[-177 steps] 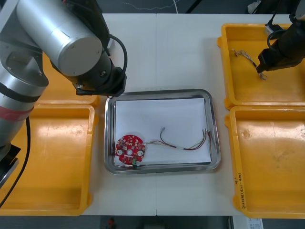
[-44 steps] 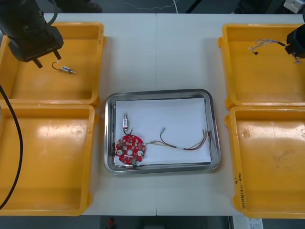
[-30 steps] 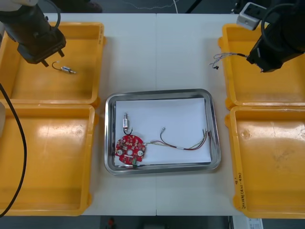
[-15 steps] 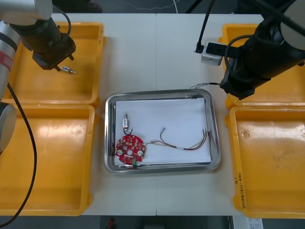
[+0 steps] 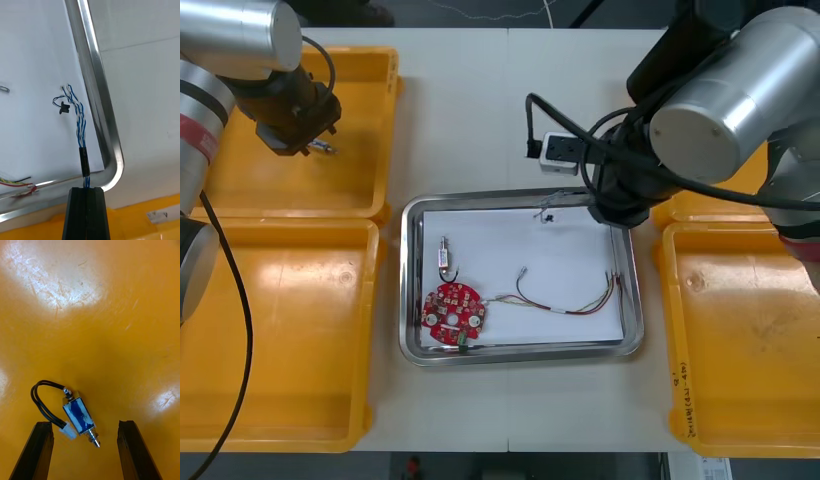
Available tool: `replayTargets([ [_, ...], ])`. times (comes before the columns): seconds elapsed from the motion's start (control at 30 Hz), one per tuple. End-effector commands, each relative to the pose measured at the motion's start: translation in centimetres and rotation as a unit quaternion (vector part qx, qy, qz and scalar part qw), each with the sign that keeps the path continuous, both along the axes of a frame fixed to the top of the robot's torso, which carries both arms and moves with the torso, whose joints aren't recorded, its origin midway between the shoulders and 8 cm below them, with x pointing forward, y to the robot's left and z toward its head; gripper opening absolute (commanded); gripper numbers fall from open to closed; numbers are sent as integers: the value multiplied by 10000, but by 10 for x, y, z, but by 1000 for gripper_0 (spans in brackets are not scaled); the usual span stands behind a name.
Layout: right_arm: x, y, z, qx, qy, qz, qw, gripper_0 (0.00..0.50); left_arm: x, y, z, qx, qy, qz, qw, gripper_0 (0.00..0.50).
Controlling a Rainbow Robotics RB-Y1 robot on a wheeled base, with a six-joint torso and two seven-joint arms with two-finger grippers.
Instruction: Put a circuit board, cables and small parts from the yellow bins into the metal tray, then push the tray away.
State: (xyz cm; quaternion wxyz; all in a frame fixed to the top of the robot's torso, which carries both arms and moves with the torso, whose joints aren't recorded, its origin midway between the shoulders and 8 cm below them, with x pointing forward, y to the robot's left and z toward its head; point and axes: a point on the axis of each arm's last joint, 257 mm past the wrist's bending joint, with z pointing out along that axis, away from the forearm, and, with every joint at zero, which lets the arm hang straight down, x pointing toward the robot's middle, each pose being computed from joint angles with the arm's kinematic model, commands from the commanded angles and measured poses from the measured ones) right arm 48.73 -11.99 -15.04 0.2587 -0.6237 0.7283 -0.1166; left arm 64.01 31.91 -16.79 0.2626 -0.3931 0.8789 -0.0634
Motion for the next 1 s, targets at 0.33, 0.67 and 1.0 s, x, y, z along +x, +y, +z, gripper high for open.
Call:
replayTargets([
  [0.33, 5, 21, -64, -523, 9, 581, 9969, 0, 10, -14, -5, 19, -234, 52, 9997, 500],
  [0.67, 5, 24, -85, -601, 93, 692, 9957, 0, 5, -6, -27, 137, -160, 48, 9998, 500],
  [1.0, 6, 21, -85, -651, 92, 655, 9957, 500, 5, -5, -27, 148, -160, 44, 9998, 259],
])
